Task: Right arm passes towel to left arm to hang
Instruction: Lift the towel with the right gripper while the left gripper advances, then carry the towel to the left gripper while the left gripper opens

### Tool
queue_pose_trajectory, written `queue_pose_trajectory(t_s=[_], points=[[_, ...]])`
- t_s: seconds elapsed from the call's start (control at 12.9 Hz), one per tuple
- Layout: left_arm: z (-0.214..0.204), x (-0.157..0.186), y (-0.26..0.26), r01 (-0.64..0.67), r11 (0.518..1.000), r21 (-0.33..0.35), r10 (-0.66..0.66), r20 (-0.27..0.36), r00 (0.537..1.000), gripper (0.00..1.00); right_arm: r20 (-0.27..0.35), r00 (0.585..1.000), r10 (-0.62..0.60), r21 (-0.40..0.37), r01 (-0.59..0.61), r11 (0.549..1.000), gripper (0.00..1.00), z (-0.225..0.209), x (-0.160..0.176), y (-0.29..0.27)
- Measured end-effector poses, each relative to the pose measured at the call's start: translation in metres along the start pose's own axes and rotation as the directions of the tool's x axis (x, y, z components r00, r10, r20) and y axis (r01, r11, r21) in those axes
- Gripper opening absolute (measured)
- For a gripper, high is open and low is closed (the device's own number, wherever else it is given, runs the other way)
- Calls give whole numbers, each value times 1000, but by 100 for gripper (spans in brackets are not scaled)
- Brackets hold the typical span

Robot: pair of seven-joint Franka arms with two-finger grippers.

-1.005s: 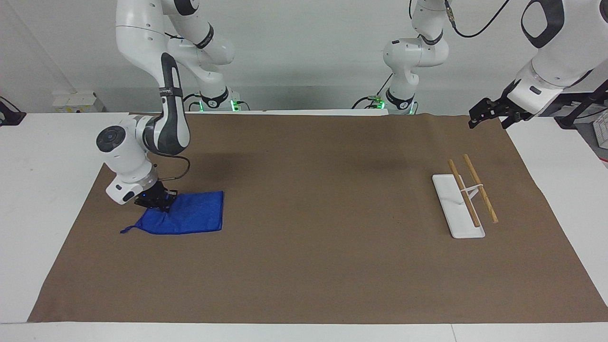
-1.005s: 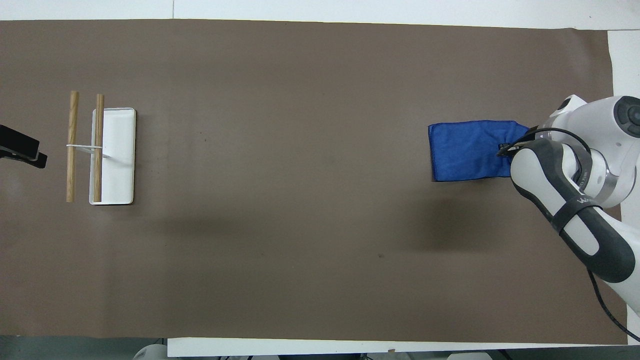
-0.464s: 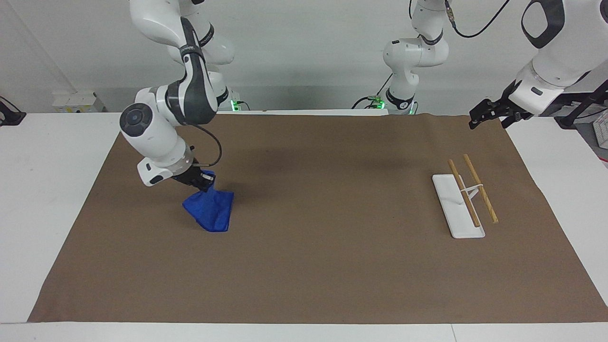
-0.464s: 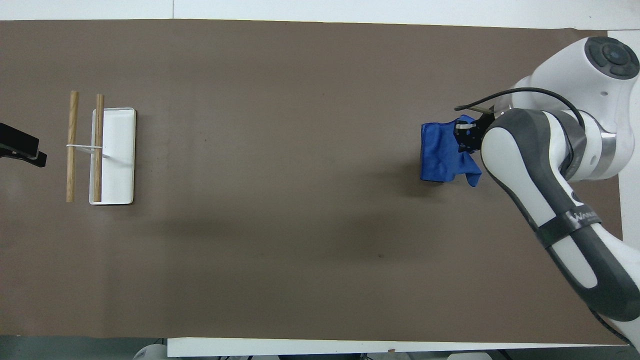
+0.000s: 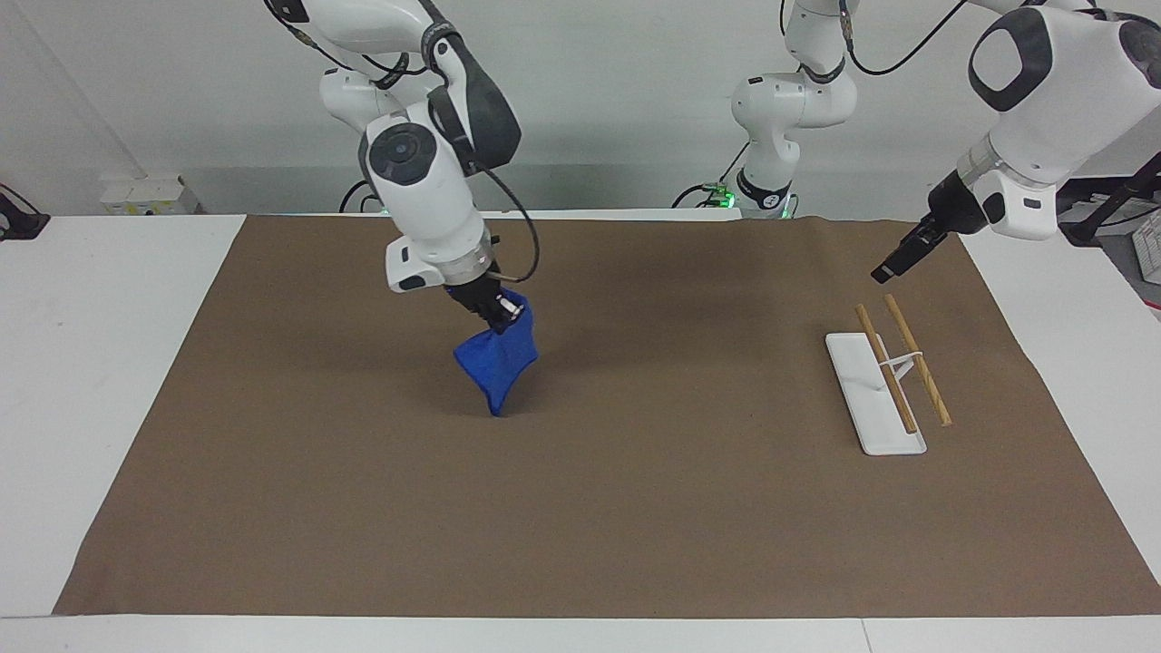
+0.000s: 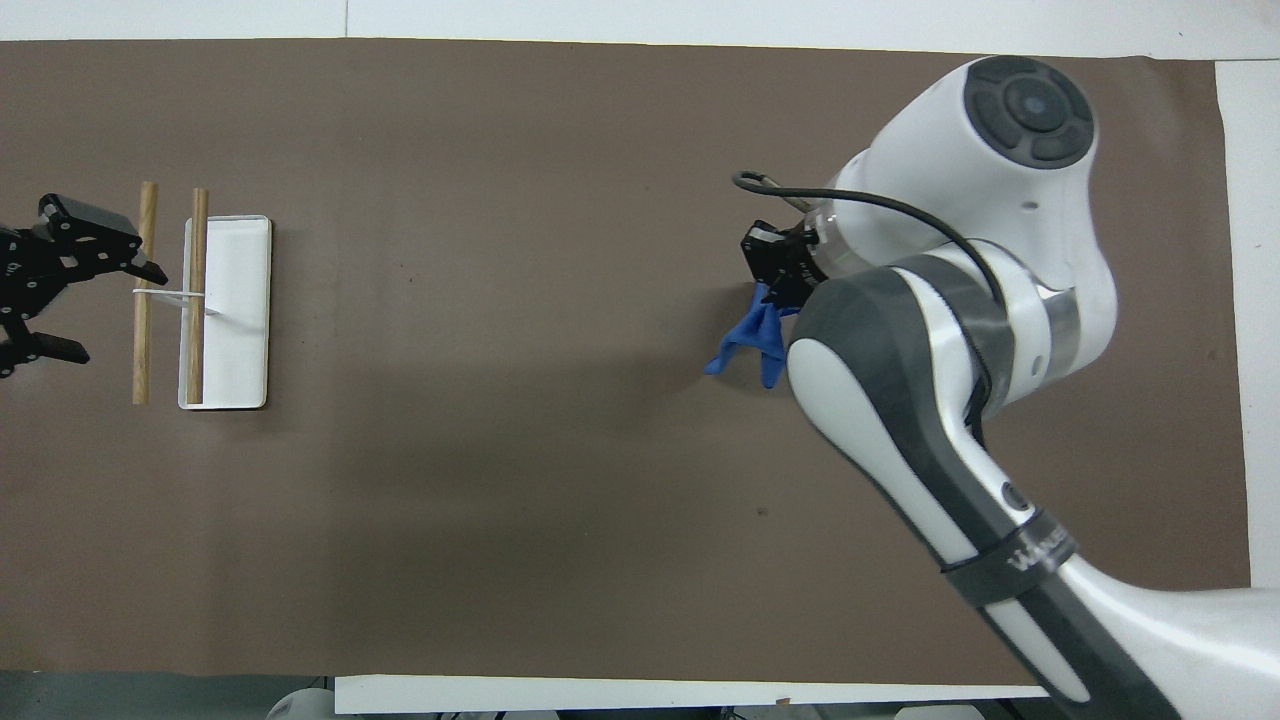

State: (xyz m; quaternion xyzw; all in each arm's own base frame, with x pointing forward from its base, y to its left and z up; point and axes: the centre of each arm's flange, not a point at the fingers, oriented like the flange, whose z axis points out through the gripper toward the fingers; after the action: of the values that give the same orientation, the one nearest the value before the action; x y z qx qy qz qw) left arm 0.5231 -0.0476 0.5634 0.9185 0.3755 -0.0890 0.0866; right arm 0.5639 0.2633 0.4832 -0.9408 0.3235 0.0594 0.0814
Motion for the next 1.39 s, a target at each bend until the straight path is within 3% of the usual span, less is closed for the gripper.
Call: queue_pose_trajectory(t_s=[0.15, 0.31, 0.46, 0.7, 1.01, 1.39], points=[[15, -11, -4, 169, 983, -69, -166, 49, 985, 100, 39, 995, 87, 86, -90, 992, 5, -4, -43, -34], [25, -28, -2, 319, 944, -86, -310, 101, 945, 100, 121, 980, 158, 174, -178, 969, 5, -15, -77, -61], [39, -56, 12, 452, 888, -83, -442, 116, 890, 100, 214, 948, 235, 277, -289, 916, 5, -30, -99, -86], [64, -70, 7, 614, 781, -109, -589, 194, 784, 98, 328, 893, 309, 395, -427, 814, 5, -32, -131, -119], [80, -77, 1, 692, 716, -91, -660, 236, 713, 99, 441, 827, 349, 456, -542, 707, 5, -30, -164, -140], [73, -72, 6, 722, 674, -153, -675, 267, 687, 99, 485, 802, 349, 463, -574, 675, 5, -31, -176, -145]])
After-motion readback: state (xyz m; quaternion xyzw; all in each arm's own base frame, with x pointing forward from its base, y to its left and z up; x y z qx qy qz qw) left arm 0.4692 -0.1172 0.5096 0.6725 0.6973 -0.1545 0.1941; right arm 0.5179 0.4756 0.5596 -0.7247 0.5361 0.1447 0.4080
